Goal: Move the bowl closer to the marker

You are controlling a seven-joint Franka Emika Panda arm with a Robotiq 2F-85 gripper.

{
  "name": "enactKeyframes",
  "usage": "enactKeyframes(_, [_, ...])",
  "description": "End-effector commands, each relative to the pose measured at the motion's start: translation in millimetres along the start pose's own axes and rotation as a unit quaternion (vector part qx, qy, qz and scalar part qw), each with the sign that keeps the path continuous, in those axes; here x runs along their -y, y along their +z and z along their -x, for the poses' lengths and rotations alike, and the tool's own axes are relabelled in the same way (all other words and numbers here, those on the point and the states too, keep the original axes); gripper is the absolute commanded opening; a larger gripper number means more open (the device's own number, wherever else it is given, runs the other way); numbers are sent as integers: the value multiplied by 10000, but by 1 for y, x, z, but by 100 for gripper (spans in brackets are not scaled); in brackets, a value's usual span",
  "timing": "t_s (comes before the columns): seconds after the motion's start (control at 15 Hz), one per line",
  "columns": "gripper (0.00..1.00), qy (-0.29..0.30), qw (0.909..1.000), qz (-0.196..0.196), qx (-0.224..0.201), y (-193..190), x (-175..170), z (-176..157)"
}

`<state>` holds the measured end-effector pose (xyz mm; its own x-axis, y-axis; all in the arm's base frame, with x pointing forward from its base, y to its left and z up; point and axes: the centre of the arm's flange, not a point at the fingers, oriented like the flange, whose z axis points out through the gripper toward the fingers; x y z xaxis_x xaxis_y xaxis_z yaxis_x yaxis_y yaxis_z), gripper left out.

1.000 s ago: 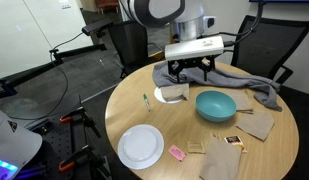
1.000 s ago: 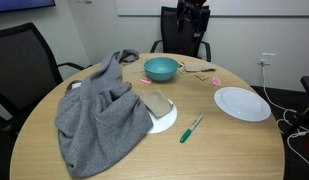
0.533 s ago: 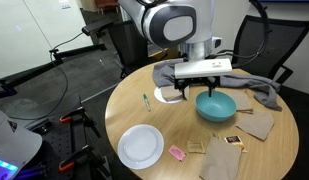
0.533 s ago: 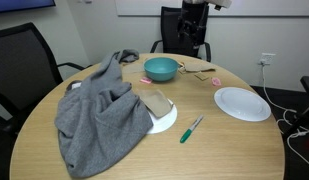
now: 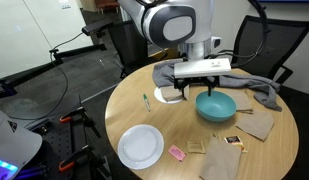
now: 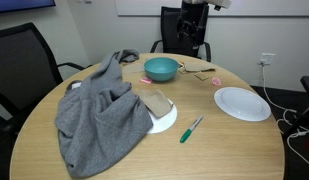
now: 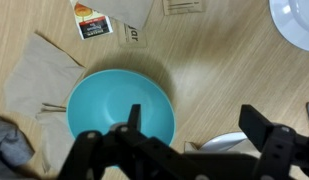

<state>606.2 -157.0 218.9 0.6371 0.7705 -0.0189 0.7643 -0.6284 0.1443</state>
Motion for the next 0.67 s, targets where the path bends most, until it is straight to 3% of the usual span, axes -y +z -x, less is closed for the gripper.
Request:
enactKeyframes(0.0, [100,-33,9998,145,-157,10,-1,-5])
enactKeyframes(0.6, [100,-450,9987,189,-156,50,3,-34])
